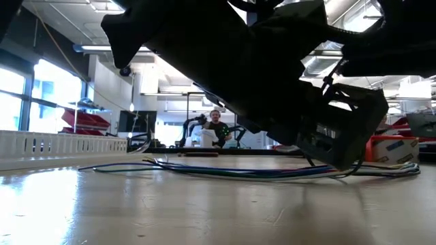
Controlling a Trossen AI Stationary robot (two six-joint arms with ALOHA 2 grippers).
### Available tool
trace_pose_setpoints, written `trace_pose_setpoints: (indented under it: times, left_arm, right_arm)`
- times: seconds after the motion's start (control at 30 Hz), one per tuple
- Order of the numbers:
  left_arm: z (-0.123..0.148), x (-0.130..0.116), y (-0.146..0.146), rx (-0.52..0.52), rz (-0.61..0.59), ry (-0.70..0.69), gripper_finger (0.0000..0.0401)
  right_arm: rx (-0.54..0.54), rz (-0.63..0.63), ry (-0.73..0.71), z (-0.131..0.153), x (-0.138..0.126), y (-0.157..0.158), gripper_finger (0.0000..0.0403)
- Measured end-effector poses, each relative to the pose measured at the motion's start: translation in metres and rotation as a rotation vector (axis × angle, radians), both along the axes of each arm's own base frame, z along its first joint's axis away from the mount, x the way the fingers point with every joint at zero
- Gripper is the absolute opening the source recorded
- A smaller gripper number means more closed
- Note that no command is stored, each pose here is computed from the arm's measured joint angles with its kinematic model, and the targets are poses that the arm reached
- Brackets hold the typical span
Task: Ziptie cables
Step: Wrap the black zip tie around the cable
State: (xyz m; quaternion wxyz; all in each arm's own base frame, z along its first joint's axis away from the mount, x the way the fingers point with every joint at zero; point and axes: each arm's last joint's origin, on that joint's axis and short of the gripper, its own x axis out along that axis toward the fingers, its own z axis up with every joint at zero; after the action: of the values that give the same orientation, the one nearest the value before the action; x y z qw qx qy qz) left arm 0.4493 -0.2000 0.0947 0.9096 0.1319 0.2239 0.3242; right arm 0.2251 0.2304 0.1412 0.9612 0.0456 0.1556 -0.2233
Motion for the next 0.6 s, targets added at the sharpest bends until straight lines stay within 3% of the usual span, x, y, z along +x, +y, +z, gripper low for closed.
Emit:
trace_pose_setpoints:
  times: [0.2, 0.6]
  left_arm:
    - [0.0, -0.001, -0.001, 0.0, -0.003, -0.001, 0.0]
    - [0.002, -0.01, -0.019, 0.034, -0.004, -0.026, 0.0]
  right_arm:
    - [0.011, -0.014, 0.02, -0.001, 0.006, -0.006, 0.0169]
    - [-0.046, 0.003, 0.058, -0.004, -0.002, -0.005, 0.0008]
